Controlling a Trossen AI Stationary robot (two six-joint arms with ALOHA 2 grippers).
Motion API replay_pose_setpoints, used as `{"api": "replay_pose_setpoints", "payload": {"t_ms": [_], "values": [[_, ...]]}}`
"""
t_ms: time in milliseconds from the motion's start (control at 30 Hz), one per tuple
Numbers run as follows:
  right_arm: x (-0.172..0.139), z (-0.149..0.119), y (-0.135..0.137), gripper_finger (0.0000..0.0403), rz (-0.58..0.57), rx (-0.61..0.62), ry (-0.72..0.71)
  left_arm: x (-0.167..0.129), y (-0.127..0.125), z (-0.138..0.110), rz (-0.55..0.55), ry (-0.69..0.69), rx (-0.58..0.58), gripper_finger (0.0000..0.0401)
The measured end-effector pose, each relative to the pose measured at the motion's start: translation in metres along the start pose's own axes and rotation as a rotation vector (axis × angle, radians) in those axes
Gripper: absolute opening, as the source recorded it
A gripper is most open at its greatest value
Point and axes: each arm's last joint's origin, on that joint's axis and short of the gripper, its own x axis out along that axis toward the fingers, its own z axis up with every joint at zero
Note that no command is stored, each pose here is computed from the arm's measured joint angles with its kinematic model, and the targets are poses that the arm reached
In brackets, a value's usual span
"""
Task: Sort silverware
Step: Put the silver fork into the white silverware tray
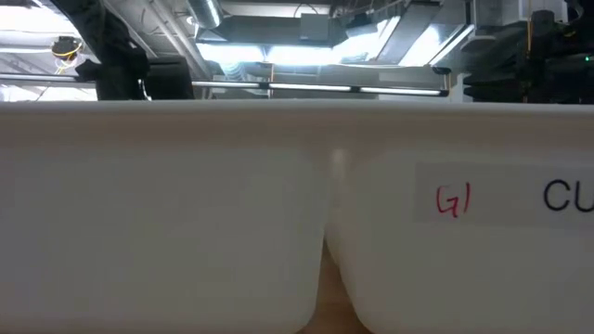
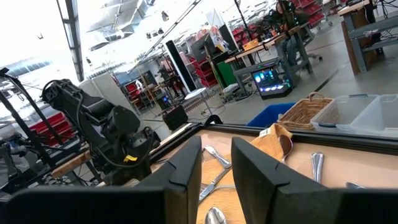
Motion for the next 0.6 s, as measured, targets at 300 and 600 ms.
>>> {"api": "replay_pose_setpoints", "payload": {"t_ms": [300, 600], "values": [[0.0, -0.0007, -0.0003, 0.0089, -0.002, -0.006, 0.006, 0.0012, -0.0004, 0.0026, -0.002, -0.021, 0.003, 0.008], [0.0, -0.0019, -0.0008, 0.0089, -0.007, -0.016, 0.016, 0.0012, -0.0004, 0.0026, -0.003, -0.021, -0.017, 0.0082]]}}
